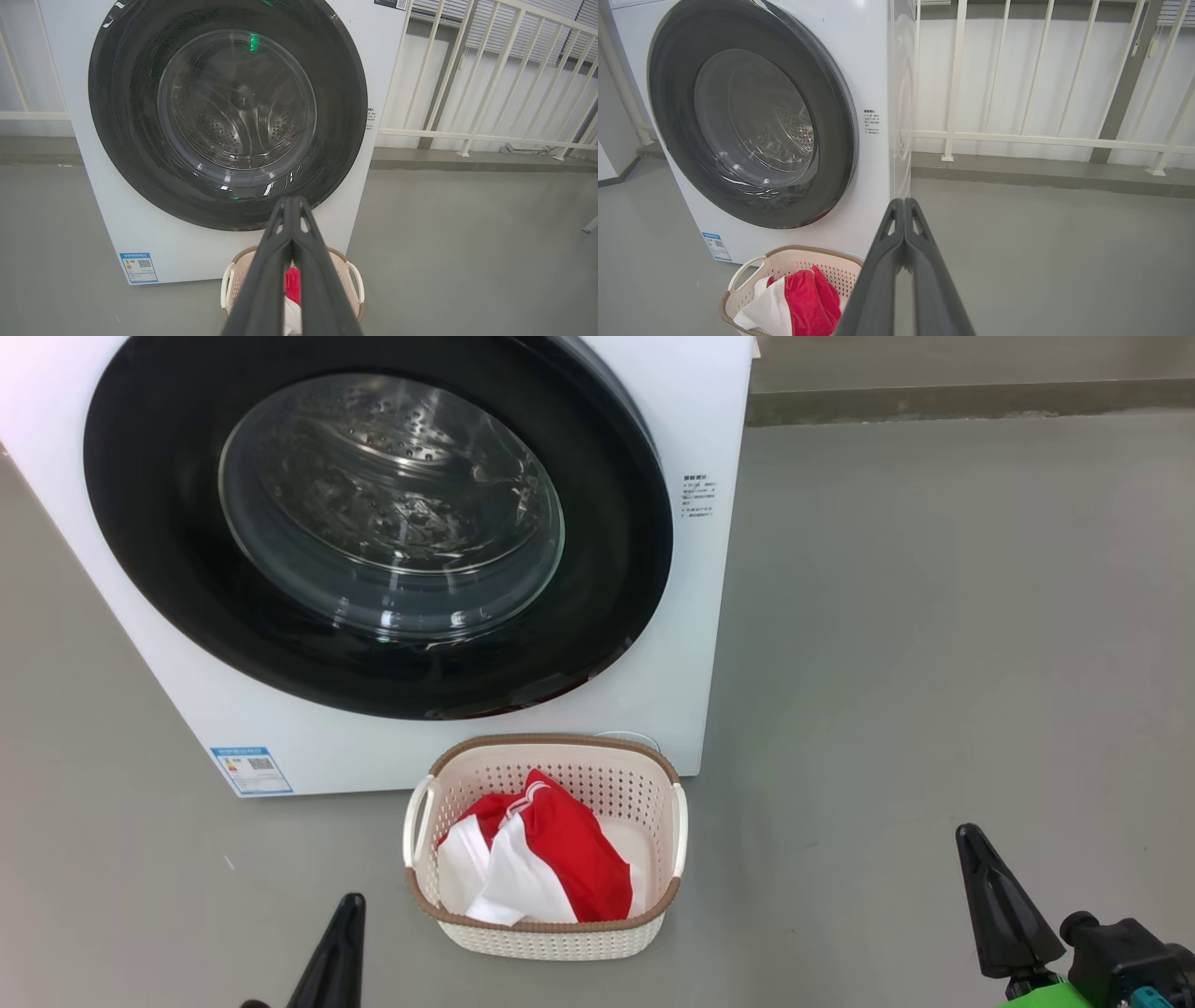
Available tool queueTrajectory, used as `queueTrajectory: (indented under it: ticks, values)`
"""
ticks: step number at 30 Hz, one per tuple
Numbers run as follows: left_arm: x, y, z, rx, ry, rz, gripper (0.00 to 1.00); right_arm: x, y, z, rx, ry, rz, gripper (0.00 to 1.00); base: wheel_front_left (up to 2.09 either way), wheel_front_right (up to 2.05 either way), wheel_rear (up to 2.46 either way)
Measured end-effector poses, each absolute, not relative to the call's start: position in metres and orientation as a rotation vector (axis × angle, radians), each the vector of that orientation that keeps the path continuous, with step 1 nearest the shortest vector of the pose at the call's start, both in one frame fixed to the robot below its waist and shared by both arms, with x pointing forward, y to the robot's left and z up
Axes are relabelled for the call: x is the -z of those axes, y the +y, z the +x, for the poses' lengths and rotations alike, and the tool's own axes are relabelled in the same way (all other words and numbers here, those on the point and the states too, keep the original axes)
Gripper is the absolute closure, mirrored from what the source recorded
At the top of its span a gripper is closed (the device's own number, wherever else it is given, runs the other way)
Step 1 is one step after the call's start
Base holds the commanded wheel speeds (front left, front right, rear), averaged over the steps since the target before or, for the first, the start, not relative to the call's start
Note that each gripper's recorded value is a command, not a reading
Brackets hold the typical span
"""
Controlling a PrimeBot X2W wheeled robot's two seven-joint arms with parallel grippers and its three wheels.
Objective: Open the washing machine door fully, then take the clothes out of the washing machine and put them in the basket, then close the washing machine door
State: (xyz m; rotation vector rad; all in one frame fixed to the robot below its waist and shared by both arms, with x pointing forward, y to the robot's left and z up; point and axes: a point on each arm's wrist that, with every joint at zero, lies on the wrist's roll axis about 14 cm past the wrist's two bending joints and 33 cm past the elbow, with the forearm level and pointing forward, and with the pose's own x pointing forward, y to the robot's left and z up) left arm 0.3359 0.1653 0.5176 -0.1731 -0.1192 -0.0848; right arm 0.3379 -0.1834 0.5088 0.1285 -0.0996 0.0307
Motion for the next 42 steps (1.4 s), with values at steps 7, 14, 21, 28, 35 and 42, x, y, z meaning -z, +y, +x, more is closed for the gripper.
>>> queueTrajectory:
  ticks: [7, 14, 21, 28, 35, 42]
  values:
    - [-0.511, 0.167, 0.335, 0.07, -0.092, -0.249, 1.0, -0.502, -0.186, 0.337, -0.013, -0.074, 0.203, 1.0, 0.0, 0.0, 0.0]
    - [-0.504, 0.169, 0.336, 0.055, -0.063, -0.327, 1.0, -0.497, -0.189, 0.337, 0.007, -0.054, 0.289, 1.0, 0.0, 0.0, 0.0]
    - [-0.498, 0.172, 0.336, 0.036, -0.035, -0.418, 1.0, -0.492, -0.192, 0.338, 0.024, -0.034, 0.378, 1.0, 0.0, 0.0, 0.0]
    - [-0.497, 0.174, 0.34, 0.024, -0.028, -0.496, 1.0, -0.489, -0.194, 0.339, 0.04, -0.018, 0.461, 1.0, 0.0, 0.0, 0.0]
    - [-0.494, 0.176, 0.343, 0.012, -0.011, -0.57, 1.0, -0.489, -0.196, 0.343, 0.05, -0.014, 0.541, 1.0, 0.0, 0.0, 0.0]
    - [-0.492, 0.178, 0.345, 0.001, -0.002, -0.635, 1.0, -0.485, -0.197, 0.343, 0.062, -0.001, 0.61, 1.0, 0.0, 0.0, 0.0]
